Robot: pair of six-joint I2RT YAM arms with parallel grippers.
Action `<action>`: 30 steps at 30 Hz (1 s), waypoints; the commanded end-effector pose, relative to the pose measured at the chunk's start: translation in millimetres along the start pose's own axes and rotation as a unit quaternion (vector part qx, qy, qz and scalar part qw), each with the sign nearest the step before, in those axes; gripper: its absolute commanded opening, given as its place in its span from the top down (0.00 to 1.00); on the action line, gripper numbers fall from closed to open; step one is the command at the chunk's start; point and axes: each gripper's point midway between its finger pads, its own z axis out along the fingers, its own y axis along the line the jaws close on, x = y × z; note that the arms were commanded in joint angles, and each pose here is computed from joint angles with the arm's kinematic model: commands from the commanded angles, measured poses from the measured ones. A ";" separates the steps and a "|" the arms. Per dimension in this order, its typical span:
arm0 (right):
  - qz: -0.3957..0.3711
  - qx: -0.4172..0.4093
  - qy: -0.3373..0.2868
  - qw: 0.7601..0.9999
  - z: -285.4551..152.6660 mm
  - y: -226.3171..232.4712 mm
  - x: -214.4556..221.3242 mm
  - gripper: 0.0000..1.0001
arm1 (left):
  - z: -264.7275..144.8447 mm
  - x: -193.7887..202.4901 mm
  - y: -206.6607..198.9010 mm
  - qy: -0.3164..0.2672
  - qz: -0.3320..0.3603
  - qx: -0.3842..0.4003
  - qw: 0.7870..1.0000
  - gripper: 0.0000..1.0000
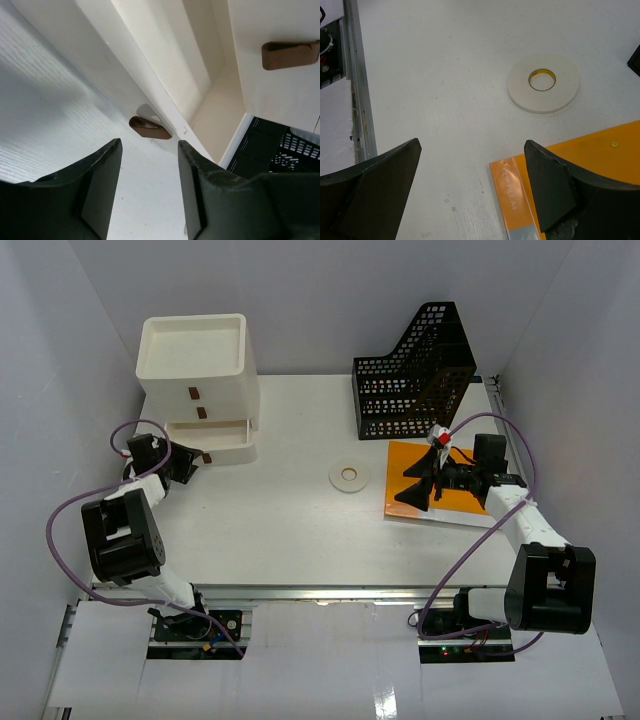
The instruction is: Organize the desk
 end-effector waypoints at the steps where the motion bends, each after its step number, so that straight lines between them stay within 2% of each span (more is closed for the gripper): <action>1: -0.029 -0.001 -0.010 1.000 -3.3 -0.4 -18.2 0.10 | -31.5 -10.7 -48.0 -0.012 0.088 0.080 0.993 0.37; 2: -0.030 -0.001 -0.010 1.000 -3.4 -0.4 -18.5 0.10 | -42.0 -11.9 -60.5 -0.018 0.117 0.105 0.987 0.25; 3: -0.030 0.000 -0.010 0.999 -3.5 -0.7 -18.8 0.10 | -57.3 -12.4 -76.7 -0.026 0.157 0.139 0.978 0.03; 8: -0.032 0.000 -0.006 0.999 -1.9 -1.0 -17.4 0.10 | -97.3 13.1 -105.4 -0.022 0.240 0.230 0.943 0.02; 12: -0.033 0.010 0.002 0.999 -1.6 -4.8 -14.7 0.10 | -113.0 67.8 -128.0 0.039 0.291 0.288 0.911 0.02; 16: -0.030 0.024 0.008 0.999 -2.1 -10.3 -12.9 0.09 | -115.4 151.5 -161.2 0.130 0.355 0.313 0.871 0.02; 21: -0.022 0.063 0.024 0.997 -5.5 -24.4 -8.7 0.09 | -79.2 233.2 -169.8 0.197 0.432 0.255 0.843 0.02; 23: -0.022 0.077 0.028 0.996 -7.0 -29.9 -8.1 0.09 | -68.1 246.7 -173.8 0.201 0.449 0.235 0.838 0.02; 28: -0.019 0.085 0.030 0.996 -8.7 -32.8 -8.0 0.09 | -7.7 283.3 -171.4 0.193 0.511 0.154 0.823 0.02; 30: -0.019 0.085 0.031 0.996 -8.8 -32.7 -7.4 0.09 | 5.6 288.3 -186.5 0.181 0.530 0.139 0.817 0.02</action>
